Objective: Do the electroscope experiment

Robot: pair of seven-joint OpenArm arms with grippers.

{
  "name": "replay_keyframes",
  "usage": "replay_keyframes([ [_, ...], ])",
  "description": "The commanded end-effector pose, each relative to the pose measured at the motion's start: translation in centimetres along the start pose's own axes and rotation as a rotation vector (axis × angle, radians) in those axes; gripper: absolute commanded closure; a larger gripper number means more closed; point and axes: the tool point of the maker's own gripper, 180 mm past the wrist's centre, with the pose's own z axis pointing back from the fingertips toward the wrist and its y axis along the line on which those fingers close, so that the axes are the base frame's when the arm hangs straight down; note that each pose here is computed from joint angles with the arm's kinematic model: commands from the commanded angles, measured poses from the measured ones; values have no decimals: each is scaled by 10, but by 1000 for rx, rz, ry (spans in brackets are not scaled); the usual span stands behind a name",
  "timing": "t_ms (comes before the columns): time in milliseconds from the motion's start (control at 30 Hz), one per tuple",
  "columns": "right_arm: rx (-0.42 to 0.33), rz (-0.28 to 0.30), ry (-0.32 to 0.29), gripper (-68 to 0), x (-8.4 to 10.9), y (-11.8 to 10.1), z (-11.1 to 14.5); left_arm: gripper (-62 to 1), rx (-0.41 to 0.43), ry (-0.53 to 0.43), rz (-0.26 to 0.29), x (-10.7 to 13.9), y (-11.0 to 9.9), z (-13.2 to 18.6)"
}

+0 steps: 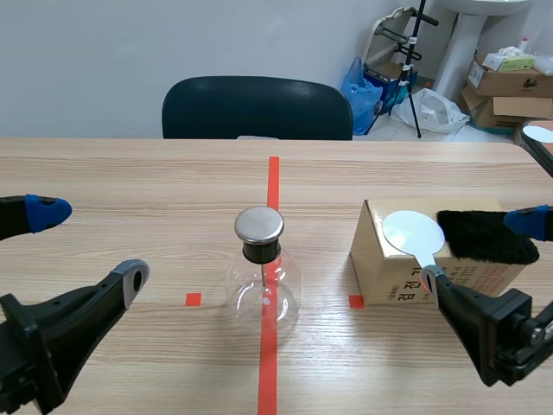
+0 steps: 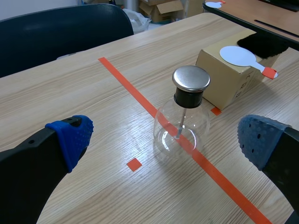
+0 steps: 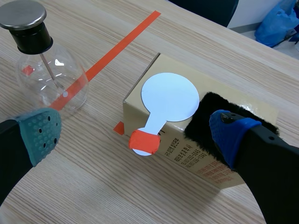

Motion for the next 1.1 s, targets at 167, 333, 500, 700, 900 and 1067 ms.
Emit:
replay_keyframes([
  [167,7,8,-50,-679,13,0,-1,-623,5,-35,3,10,-2,-1],
  [333,6,8,-49,-679,13,-1,-1,-623,5,-36,4,10,-2,-1],
  [500,6,11,-48,-679,13,-1,-1,-623,5,-36,4,10,-2,-1],
  [700,7,10,-49,-679,13,0,-1,-623,5,-36,4,10,-2,-1],
  [900,11,77,-15,-679,7,0,-1,-623,5,-40,1,11,-1,-2],
  [1067,26,137,15,-679,-3,7,4,-623,5,-41,0,11,-1,-2],
])
